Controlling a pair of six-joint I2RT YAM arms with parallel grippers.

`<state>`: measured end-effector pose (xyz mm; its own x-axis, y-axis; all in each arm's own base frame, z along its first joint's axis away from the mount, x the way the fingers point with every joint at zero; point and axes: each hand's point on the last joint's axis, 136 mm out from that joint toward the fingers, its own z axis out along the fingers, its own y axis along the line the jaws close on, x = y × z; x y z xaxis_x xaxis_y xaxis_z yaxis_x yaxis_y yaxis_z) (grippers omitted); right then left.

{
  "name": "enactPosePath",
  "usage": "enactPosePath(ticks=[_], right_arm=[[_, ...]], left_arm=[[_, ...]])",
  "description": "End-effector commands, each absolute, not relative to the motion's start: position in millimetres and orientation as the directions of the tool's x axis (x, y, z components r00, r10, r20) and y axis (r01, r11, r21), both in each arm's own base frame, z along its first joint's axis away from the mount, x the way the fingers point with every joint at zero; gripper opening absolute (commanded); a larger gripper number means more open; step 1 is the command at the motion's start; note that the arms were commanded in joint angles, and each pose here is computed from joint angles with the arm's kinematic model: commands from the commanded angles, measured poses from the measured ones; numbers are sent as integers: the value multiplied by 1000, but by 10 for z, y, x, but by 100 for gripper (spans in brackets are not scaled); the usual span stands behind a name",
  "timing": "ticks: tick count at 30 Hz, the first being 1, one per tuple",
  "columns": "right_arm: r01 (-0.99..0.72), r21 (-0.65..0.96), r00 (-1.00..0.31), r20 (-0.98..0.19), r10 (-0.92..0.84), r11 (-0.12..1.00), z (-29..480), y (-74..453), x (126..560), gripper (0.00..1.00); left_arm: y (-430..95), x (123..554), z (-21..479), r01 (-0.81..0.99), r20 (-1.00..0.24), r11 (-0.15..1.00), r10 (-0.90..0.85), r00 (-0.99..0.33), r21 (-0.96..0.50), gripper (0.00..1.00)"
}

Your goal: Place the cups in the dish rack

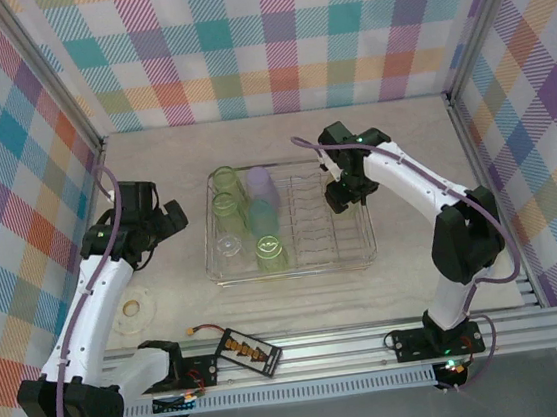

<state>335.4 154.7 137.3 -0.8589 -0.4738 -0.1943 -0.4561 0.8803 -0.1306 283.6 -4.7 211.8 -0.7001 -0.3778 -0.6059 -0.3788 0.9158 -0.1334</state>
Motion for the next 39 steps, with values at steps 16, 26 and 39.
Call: enactPosePath(ticks=[16, 26, 39], right_arm=[[-503, -174, -833, -166, -528, 847, 1025, 1669, 3586, 65], [-559, -199, -806, -100, -584, 805, 899, 1719, 3574, 83], [-453, -127, -848, -245, -470, 883, 1792, 1811, 3484, 86]], left_arm=[[-85, 2965, 2014, -361, -580, 920, -380, -721, -154, 100], [-51, 2962, 2012, -369, -584, 920, -375, -720, -136, 100], [293, 2909, 2069, -441, -561, 897, -353, -749, 24, 99]])
